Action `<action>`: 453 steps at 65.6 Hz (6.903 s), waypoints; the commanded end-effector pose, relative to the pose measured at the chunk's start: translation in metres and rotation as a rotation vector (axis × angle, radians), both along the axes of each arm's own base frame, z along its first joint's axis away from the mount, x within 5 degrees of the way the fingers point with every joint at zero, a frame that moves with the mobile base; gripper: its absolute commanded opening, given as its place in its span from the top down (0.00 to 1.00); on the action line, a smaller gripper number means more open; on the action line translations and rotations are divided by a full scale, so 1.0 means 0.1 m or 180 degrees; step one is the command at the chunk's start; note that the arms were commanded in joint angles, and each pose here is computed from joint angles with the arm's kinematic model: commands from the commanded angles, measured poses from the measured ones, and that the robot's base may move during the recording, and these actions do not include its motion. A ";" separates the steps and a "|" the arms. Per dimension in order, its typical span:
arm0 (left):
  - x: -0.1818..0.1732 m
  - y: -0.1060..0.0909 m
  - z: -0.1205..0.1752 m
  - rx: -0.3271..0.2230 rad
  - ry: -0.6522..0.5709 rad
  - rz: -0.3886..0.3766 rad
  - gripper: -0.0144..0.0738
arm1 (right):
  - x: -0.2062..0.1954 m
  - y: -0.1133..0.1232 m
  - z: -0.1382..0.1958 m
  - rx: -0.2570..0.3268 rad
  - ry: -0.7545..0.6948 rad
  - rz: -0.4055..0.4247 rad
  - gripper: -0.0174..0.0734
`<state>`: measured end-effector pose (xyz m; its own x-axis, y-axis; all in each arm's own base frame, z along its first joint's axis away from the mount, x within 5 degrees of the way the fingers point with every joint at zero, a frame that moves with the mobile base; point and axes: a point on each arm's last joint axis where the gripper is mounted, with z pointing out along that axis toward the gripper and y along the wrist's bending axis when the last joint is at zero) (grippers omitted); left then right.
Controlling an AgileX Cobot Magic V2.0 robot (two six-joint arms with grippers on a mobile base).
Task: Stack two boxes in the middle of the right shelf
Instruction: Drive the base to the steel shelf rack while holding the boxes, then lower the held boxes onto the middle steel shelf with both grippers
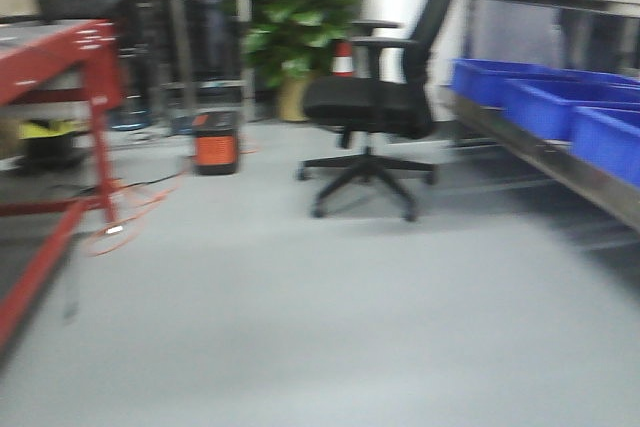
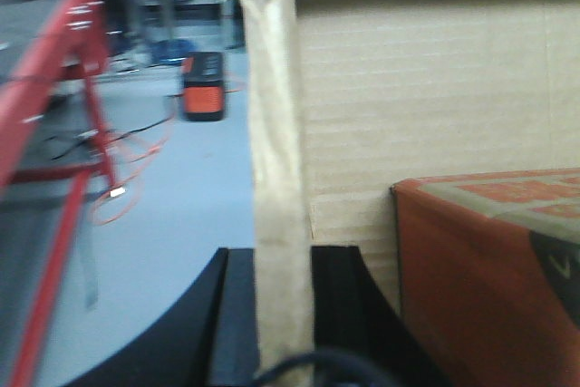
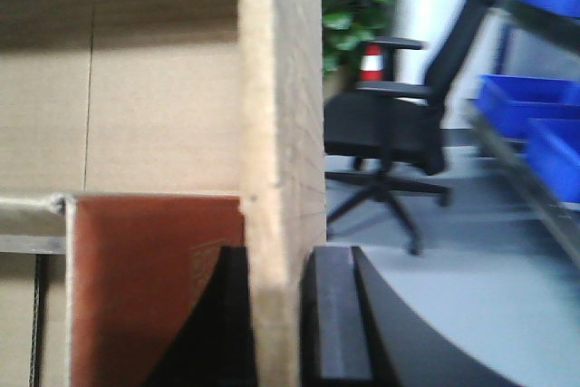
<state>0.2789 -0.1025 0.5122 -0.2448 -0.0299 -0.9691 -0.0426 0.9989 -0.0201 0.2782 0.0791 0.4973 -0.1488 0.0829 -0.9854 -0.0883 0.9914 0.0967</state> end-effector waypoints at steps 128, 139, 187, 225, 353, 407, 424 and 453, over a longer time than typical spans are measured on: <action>-0.02 0.05 0.06 0.0051 -0.0093 0.0048 0.96 | -0.11 0.01 0.26 0.0095 -0.0595 0.0201 0.97; -0.02 0.05 0.06 0.0051 -0.0093 0.0048 0.96 | -0.11 0.01 0.27 0.0100 -0.0623 0.0216 0.97; -0.02 0.05 0.06 0.0051 -0.0093 0.0048 0.96 | -0.11 0.02 0.29 0.0113 -0.0708 0.0260 0.97; -0.02 0.05 0.06 0.0051 -0.0093 0.0048 0.96 | -0.10 0.03 0.29 0.0114 -0.0723 0.0276 0.97; 0.24 0.06 -0.48 0.0034 0.1376 -0.0363 0.96 | 0.16 0.23 -0.49 0.0582 0.1402 0.0031 0.97; 0.43 0.09 -0.43 -0.0006 0.1324 -0.0295 0.67 | 0.36 0.32 -0.51 0.0560 0.1059 0.0143 0.48; 0.45 0.08 -0.37 -0.0041 0.1127 -0.0333 0.36 | 0.36 0.22 -0.45 0.0127 0.0845 -0.0029 0.30; 0.17 0.17 -0.16 -0.0182 0.0933 -0.0328 0.96 | 0.10 0.07 -0.28 0.0061 0.0844 -0.0176 0.98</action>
<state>0.3027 -0.0864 0.4925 -0.5388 -0.0164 -0.8423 0.0461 0.9977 -0.0489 0.2927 0.0898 0.4647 -0.4014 0.1267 -0.9071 -0.0143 0.9894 0.1446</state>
